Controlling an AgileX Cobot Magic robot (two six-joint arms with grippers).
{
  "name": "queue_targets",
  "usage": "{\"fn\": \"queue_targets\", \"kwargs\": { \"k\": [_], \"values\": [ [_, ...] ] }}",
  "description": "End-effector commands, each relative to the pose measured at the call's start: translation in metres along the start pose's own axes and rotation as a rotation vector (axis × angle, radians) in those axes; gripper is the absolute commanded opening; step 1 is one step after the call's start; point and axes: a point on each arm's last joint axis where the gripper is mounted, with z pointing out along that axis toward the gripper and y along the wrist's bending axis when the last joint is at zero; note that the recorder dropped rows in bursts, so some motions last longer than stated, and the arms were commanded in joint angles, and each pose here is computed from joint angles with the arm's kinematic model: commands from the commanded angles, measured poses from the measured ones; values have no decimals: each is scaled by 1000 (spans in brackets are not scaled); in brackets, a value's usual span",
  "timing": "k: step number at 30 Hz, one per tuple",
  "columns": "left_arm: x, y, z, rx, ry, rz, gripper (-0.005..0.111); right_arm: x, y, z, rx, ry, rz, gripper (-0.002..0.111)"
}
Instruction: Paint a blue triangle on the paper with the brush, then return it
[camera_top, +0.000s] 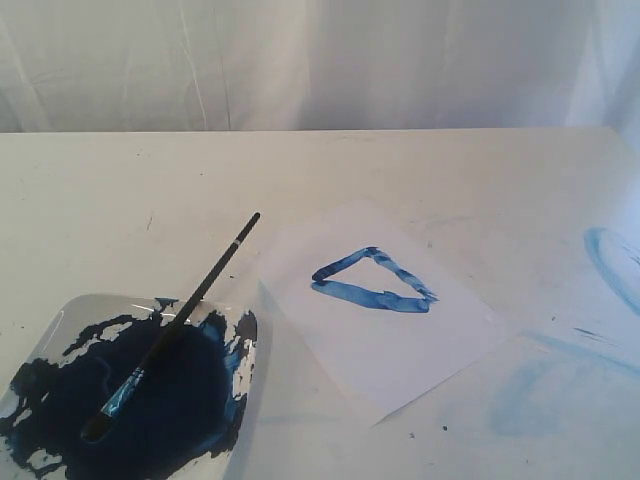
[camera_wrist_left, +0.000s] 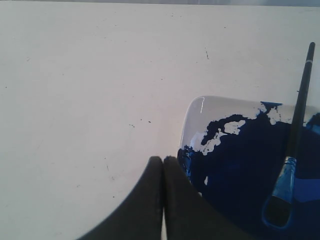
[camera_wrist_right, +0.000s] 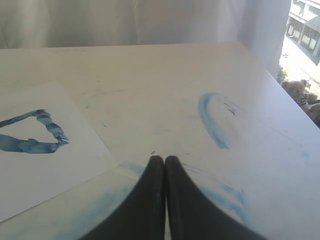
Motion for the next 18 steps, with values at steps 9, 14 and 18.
{"fn": "queue_targets", "kwargs": {
  "k": [9, 14, 18],
  "values": [
    [1, -1, 0, 9, -1, 0, 0, 3, 1, 0, -9, 16, 34, 0],
    [1, -1, 0, 9, -1, 0, 0, 3, 2, 0, -24, 16, 70, 0],
    [1, -1, 0, 9, -1, 0, 0, 3, 2, 0, -24, 16, 70, 0]
  ]
}}
